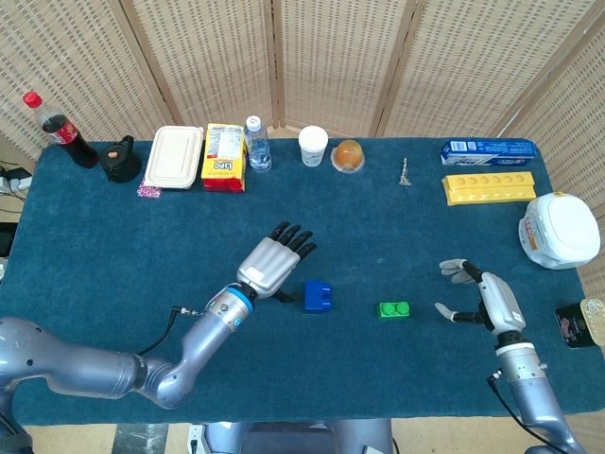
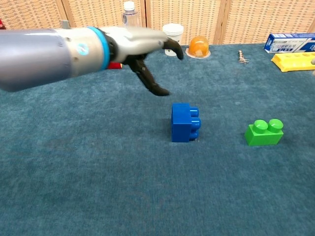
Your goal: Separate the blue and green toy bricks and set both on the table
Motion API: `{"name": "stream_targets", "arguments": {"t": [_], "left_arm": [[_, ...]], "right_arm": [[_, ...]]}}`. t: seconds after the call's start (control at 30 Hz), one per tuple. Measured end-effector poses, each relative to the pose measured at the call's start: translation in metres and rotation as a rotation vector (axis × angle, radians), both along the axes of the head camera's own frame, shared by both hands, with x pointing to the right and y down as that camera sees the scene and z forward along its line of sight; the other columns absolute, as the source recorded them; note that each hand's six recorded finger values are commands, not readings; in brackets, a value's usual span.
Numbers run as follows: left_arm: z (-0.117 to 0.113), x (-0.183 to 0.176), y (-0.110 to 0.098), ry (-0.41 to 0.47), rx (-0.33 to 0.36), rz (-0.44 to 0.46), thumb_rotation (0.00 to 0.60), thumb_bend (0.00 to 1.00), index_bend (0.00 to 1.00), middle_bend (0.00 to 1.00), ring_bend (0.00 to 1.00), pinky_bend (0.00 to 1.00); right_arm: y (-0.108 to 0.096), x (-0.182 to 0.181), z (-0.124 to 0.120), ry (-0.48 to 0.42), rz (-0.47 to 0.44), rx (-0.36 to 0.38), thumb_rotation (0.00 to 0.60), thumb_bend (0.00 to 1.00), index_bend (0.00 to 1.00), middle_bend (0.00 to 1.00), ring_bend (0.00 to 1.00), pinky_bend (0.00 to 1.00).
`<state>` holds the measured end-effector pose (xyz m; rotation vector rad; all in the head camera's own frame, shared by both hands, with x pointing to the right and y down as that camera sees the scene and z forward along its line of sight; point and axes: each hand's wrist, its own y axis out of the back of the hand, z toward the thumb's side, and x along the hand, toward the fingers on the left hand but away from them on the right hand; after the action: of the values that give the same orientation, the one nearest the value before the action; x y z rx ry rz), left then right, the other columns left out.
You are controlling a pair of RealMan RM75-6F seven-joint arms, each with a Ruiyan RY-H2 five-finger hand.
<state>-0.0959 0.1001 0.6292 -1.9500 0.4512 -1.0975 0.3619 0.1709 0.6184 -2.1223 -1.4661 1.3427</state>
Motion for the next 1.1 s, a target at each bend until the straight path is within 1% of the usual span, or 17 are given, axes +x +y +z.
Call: {"name": "stream_targets", "arguments": {"t": [0.17, 0.3, 0.4, 0.47, 0.57, 0.63, 0.77, 0.8, 0.9, 1.0, 1.1], "left_arm": [[-0.024, -0.046, 0.007, 0.021, 0.047, -0.123, 0.511, 0.26, 0.17, 0.10, 0.00, 0.02], [-0.044, -0.089, 0.015, 0.015, 0.072, -0.211, 0.501, 0.26, 0.17, 0.10, 0.00, 0.02], [-0.056, -0.117, 0.023, 0.005, 0.080, -0.251, 0.497, 0.26, 0.17, 0.10, 0.00, 0.02], [-0.061, -0.131, 0.028, -0.002, 0.085, -0.267, 0.498, 0.26, 0.17, 0.10, 0.00, 0.02], [-0.066, -0.157, 0.037, -0.014, 0.098, -0.313, 0.496, 0.26, 0.17, 0.10, 0.00, 0.02], [-0.072, -0.184, 0.048, -0.027, 0.112, -0.363, 0.500, 0.26, 0.17, 0.10, 0.00, 0.02], [-0.083, -0.237, 0.077, -0.039, 0.124, -0.463, 0.499, 0.26, 0.17, 0.10, 0.00, 0.02], [-0.087, -0.252, 0.086, -0.050, 0.135, -0.488, 0.501, 0.26, 0.17, 0.10, 0.00, 0.02], [-0.093, -0.283, 0.106, -0.092, 0.175, -0.529, 0.498, 0.26, 0.17, 0.10, 0.00, 0.02], [-0.097, -0.303, 0.123, -0.118, 0.209, -0.558, 0.505, 0.26, 0.17, 0.10, 0.00, 0.02], [-0.098, -0.316, 0.138, -0.136, 0.228, -0.587, 0.499, 0.26, 0.17, 0.10, 0.00, 0.02]], "right_arm": [[0.002, 0.008, 0.000, 0.074, -0.045, 0.024, 0.600, 0.26, 0.33, 0.38, 0.40, 0.32], [0.005, 0.011, -0.001, 0.127, -0.078, 0.038, 0.600, 0.26, 0.34, 0.39, 0.41, 0.32], [0.007, 0.014, -0.002, 0.169, -0.100, 0.050, 0.600, 0.26, 0.34, 0.39, 0.41, 0.32], [0.009, 0.016, -0.004, 0.207, -0.116, 0.063, 0.600, 0.26, 0.34, 0.39, 0.41, 0.32], [0.013, 0.022, -0.010, 0.272, -0.133, 0.090, 0.600, 0.26, 0.35, 0.40, 0.41, 0.33], [0.018, 0.025, -0.014, 0.312, -0.135, 0.104, 0.600, 0.26, 0.35, 0.40, 0.41, 0.33], [0.027, 0.031, -0.024, 0.353, -0.122, 0.119, 0.600, 0.26, 0.35, 0.40, 0.41, 0.33], [0.029, 0.033, -0.026, 0.362, -0.119, 0.121, 0.600, 0.26, 0.35, 0.40, 0.41, 0.33], [0.038, 0.036, -0.031, 0.382, -0.109, 0.121, 0.600, 0.26, 0.35, 0.40, 0.41, 0.33], [0.045, 0.038, -0.035, 0.393, -0.108, 0.123, 0.600, 0.26, 0.35, 0.40, 0.41, 0.33], [0.052, 0.038, -0.039, 0.402, -0.106, 0.125, 0.600, 0.26, 0.35, 0.40, 0.41, 0.33]]}}
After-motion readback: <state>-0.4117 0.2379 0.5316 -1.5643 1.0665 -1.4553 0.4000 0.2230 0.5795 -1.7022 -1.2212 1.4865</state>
